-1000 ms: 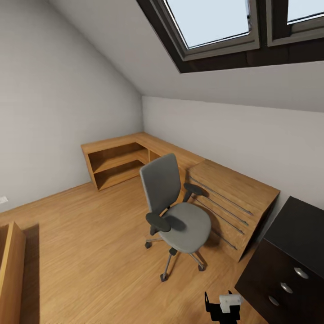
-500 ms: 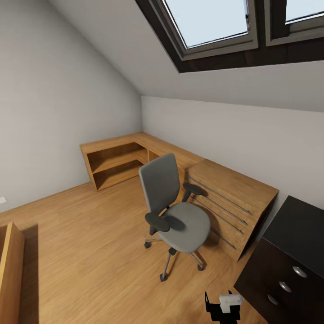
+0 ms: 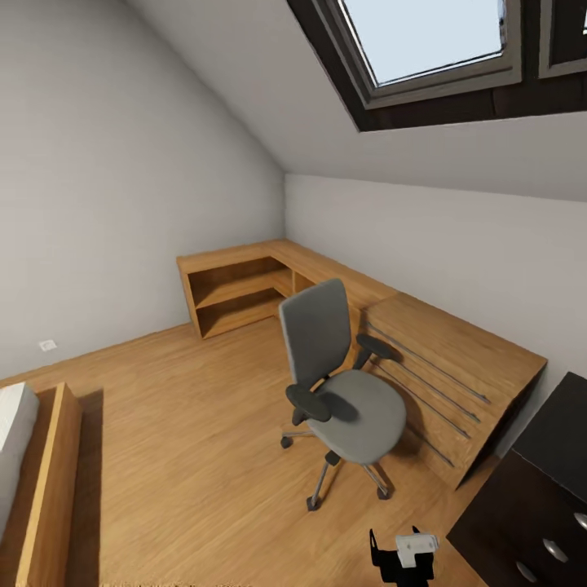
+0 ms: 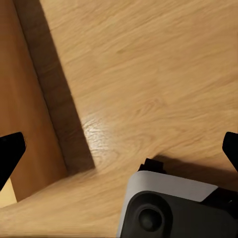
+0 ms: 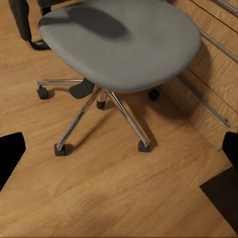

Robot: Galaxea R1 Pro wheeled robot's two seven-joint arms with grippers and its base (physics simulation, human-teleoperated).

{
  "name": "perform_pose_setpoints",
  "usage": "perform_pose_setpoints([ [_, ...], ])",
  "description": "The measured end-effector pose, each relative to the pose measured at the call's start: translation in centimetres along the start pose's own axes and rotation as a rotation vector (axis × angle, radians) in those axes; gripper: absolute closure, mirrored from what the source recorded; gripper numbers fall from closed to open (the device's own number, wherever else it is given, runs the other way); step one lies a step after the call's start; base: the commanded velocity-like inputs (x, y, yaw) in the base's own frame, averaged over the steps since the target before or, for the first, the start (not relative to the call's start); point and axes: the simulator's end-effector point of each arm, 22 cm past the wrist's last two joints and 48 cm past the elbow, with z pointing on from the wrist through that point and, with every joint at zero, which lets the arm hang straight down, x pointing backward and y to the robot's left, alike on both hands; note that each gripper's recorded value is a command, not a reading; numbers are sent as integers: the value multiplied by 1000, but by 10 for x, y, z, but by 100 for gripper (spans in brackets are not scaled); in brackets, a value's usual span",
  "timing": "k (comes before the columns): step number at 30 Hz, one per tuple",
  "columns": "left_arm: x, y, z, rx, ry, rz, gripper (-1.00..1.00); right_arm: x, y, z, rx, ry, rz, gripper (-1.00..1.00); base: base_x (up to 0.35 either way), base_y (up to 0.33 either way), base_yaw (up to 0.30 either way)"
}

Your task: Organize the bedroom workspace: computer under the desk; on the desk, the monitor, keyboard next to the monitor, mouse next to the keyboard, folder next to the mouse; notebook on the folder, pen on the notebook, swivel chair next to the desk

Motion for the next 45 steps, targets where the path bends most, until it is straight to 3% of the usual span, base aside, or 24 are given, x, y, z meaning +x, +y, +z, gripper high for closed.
perform_pose_setpoints([
  [15, -2, -3, -1, 6, -6, 0, -100, -4, 6, 0, -13, -8, -3, -100, 93, -15, 253],
  [23, -6, -4, -2, 8, -16, -2, -100, -10, 15, -1, -50, -26, -44, -100, 4, -1, 187],
  [45, -14, -5, -3, 11, -34, -4, -100, -19, 24, -2, -61, -40, -37, -100, 0, 0, 196],
])
